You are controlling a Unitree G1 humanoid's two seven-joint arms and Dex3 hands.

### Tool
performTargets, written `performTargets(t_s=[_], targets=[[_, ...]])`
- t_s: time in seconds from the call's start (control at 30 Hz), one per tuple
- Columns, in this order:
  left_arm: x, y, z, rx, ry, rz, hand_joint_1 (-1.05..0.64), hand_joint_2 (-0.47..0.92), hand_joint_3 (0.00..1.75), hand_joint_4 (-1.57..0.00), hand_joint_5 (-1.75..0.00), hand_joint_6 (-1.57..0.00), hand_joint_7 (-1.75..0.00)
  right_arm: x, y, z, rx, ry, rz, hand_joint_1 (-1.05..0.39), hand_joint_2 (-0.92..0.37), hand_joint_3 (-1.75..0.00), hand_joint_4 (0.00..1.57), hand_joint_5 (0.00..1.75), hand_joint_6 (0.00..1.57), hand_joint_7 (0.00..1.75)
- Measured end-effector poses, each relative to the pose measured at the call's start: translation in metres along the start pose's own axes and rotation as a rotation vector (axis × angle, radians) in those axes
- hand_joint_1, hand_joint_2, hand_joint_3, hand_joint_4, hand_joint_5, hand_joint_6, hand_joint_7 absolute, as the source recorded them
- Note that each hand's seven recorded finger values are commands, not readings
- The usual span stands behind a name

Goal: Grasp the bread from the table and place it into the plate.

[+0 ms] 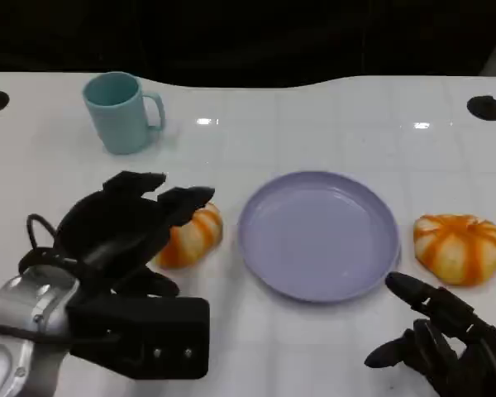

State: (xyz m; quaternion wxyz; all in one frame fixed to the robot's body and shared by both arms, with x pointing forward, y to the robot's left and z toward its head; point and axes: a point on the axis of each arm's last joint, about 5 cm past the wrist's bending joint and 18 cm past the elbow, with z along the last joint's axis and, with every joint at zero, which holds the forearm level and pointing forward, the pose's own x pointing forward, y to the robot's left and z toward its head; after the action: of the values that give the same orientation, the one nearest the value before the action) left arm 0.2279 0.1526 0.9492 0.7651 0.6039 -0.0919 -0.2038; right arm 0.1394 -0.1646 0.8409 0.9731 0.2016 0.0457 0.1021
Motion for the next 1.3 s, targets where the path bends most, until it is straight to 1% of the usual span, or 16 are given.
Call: performTargets(t_s=[0.07,0.17,0.33,0.43,0.53,0.6,0.67,0.7,0.87,1.03,1.23,1.27,1.3], targets=[[0.002,0.000,0.001,0.013,0.007,-0.015,-0.38,0.78,0.01,-0.02,-0.19,-0.22,-0.01,0.000,0.0001,0.000,0.000,-0.001,0.001,-0.74,-0.92,-0.34,0.72,1.11,0.92,0.37],[0.015,-0.002,0.002,0.046,0.038,-0.046,-0.38,0.77,0.00,-0.03,-0.19,-0.23,-0.01,-0.001,0.0006,0.001,-0.003,-0.002,0.001,-0.74,-0.92,-0.34,0.72,1.11,0.92,0.38],[0.041,-0.012,0.004,0.042,0.110,-0.111,-0.36,0.78,0.00,-0.03,-0.17,-0.21,0.00,-0.004,-0.0002,0.000,-0.007,0.005,-0.009,-0.75,-0.92,-0.34,0.73,1.12,0.93,0.38],[0.054,-0.016,0.006,0.027,0.140,-0.145,-0.38,0.75,0.00,-0.06,-0.17,-0.23,-0.01,-0.004,-0.0002,0.000,-0.009,0.006,-0.013,-0.75,-0.92,-0.32,0.73,1.12,0.94,0.39],[0.067,-0.019,0.006,0.022,0.160,-0.141,-0.39,0.74,0.00,-0.07,-0.16,-0.24,-0.01,-0.004,0.0002,0.000,-0.007,0.010,-0.019,-0.76,-0.92,-0.32,0.74,1.11,0.94,0.38],[0.071,-0.022,0.005,0.014,0.172,-0.142,-0.39,0.74,0.00,-0.08,-0.16,-0.25,-0.01,-0.004,0.0005,0.001,-0.008,0.007,-0.020,-0.76,-0.92,-0.31,0.74,1.11,0.94,0.38],[0.074,-0.024,0.004,0.010,0.175,-0.148,-0.48,0.73,0.00,-0.10,-0.16,-0.27,-0.02,-0.005,0.0004,0.001,-0.009,0.007,-0.022,-0.76,-0.92,-0.32,0.74,1.11,0.93,0.38],[0.078,-0.027,0.004,0.017,0.175,-0.160,-0.50,0.73,0.00,-0.11,-0.16,-0.28,-0.02,-0.005,0.0005,0.001,-0.010,0.007,-0.021,-0.76,-0.92,-0.32,0.74,1.10,0.93,0.38],[0.091,-0.034,-0.004,0.026,0.203,-0.217,-0.51,0.74,0.01,-0.13,-0.15,-0.30,-0.02,-0.005,0.0016,0.000,-0.011,0.009,-0.015,-0.75,-0.92,-0.32,0.74,1.10,0.94,0.38],[0.098,-0.036,-0.007,0.027,0.214,-0.266,-0.52,0.74,0.00,-0.16,-0.14,-0.34,-0.02,-0.005,0.0018,0.000,-0.011,0.007,-0.010,-0.75,-0.92,-0.33,0.73,1.09,0.93,0.37],[0.101,-0.043,-0.009,0.016,0.229,-0.293,-0.48,0.76,0.01,-0.25,-0.13,-0.41,-0.02,-0.005,0.0017,0.001,-0.020,-0.006,-0.004,-0.75,-0.92,-0.34,0.73,1.10,0.93,0.37],[0.102,-0.043,-0.009,0.009,0.228,-0.295,-0.39,0.81,0.02,-0.32,-0.13,-0.46,-0.03,-0.005,0.0016,0.001,-0.020,-0.008,-0.003,-0.74,-0.92,-0.34,0.73,1.09,0.93,0.37],[0.103,-0.042,-0.009,0.004,0.226,-0.293,-0.34,0.84,0.02,-0.40,-0.14,-0.51,-0.03,-0.005,0.0015,0.000,-0.018,-0.009,-0.001,-0.74,-0.92,-0.34,0.73,1.09,0.93,0.36]])
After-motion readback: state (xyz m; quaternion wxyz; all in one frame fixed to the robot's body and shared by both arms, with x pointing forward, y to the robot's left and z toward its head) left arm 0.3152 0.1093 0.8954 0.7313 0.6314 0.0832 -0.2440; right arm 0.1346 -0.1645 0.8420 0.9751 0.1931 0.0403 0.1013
